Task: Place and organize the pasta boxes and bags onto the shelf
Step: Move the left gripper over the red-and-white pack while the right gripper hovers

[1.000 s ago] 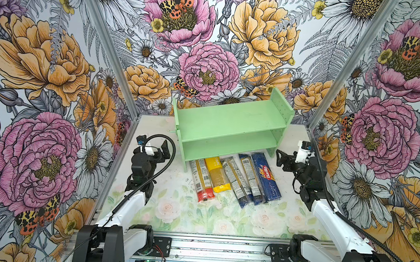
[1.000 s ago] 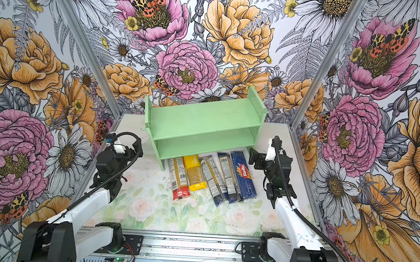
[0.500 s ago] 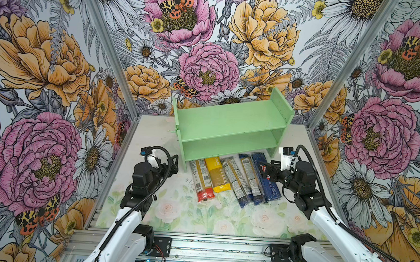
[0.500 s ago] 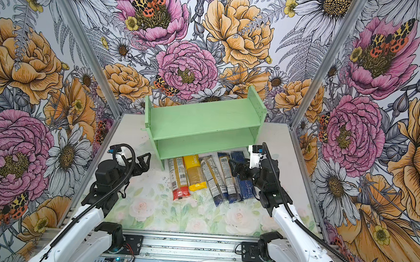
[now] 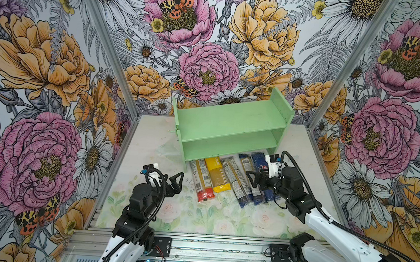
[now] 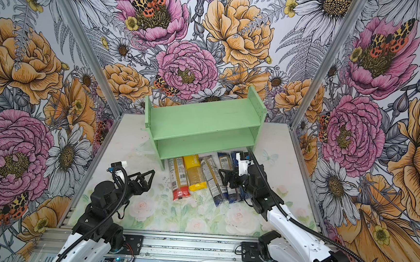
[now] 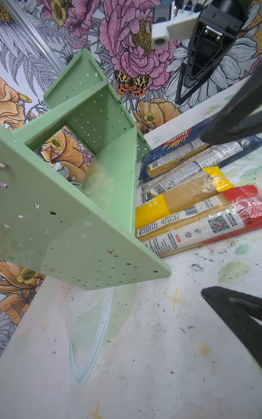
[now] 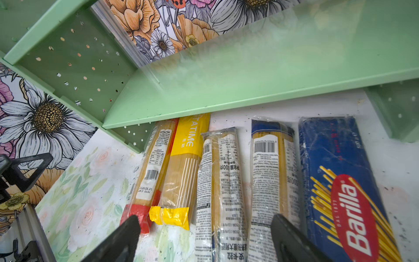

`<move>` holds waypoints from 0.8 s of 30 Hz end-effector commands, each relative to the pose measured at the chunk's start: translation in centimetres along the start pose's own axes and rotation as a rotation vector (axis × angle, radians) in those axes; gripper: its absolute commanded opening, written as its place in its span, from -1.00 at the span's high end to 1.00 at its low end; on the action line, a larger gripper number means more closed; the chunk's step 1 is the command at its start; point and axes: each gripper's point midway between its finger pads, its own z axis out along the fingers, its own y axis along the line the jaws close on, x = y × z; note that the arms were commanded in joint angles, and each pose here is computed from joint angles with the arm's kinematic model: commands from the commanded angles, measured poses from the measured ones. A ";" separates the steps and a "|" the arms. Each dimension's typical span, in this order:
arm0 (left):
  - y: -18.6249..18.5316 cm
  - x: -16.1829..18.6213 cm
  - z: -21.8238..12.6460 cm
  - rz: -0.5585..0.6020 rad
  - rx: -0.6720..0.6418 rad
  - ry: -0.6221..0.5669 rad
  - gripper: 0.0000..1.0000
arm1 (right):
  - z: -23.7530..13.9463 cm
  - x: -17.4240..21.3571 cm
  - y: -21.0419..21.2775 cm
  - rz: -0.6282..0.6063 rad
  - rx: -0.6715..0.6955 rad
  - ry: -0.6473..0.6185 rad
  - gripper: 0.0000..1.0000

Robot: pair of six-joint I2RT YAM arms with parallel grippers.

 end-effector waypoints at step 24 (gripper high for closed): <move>-1.0 5.5 0.4 0.093 -0.156 0.013 -0.97 | 5.3 2.2 2.4 -0.084 0.102 0.059 -0.85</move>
